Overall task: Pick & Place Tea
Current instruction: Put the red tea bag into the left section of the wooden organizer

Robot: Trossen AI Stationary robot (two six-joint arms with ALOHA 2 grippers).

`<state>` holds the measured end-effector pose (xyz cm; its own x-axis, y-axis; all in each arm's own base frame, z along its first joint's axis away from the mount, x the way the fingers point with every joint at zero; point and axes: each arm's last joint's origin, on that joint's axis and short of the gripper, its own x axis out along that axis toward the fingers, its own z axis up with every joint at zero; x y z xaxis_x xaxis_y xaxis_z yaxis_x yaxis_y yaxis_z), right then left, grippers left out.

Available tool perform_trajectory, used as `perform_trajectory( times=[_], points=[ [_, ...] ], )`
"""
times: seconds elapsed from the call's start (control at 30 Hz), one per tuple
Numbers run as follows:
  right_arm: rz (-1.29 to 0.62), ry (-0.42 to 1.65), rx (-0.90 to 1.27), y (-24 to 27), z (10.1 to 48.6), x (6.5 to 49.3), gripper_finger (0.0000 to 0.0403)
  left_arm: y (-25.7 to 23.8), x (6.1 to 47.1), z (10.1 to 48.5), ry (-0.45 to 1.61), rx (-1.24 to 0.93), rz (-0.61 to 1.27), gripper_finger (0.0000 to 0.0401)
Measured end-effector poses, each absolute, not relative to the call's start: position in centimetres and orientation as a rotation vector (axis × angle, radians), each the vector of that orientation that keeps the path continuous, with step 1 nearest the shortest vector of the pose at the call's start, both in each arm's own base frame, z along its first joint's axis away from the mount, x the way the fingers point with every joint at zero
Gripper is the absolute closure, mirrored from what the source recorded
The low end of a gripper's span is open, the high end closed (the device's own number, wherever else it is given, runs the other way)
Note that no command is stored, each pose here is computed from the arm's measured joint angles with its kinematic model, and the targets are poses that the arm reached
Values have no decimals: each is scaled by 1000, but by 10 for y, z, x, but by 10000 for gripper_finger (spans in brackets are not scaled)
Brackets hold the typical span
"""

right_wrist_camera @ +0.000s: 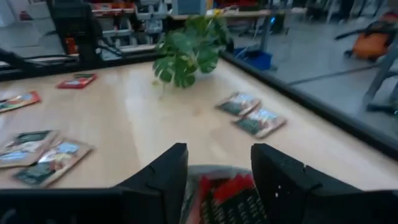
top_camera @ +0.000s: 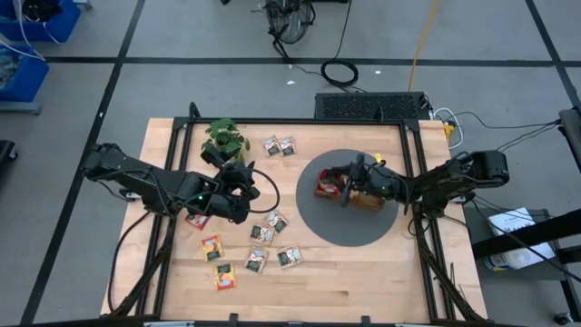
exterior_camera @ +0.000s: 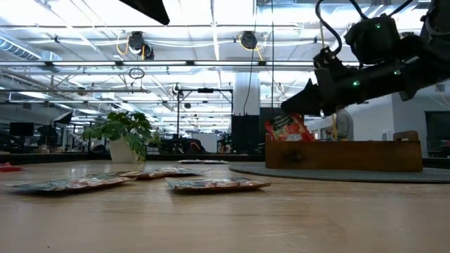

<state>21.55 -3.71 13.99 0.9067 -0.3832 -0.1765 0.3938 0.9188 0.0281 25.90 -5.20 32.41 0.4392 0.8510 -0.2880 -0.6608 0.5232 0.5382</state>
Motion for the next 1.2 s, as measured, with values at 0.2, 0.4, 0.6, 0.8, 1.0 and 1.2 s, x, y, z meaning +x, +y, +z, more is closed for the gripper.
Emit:
perform_trajectory(
  times=[0.2, 0.4, 0.6, 0.8, 1.0, 1.2],
  points=[
    [-369, 141, -33, -31, 146, 216, 262, -52, 259, 324, 573, 374, 966, 146],
    [-308, 161, -147, -20, 150, 215, 338, -52, 259, 324, 574, 375, 966, 146],
    [-181, 383, -164, -12, 146, 221, 398, -52, 259, 324, 574, 375, 966, 146],
    [-263, 593, -125, -14, 147, 227, 402, -52, 259, 324, 574, 375, 966, 146],
    [-290, 724, -63, -14, 146, 224, 403, -52, 259, 324, 574, 373, 965, 146],
    [-297, 727, -35, -14, 146, 224, 403, -52, 259, 324, 574, 373, 965, 146]
  ],
)
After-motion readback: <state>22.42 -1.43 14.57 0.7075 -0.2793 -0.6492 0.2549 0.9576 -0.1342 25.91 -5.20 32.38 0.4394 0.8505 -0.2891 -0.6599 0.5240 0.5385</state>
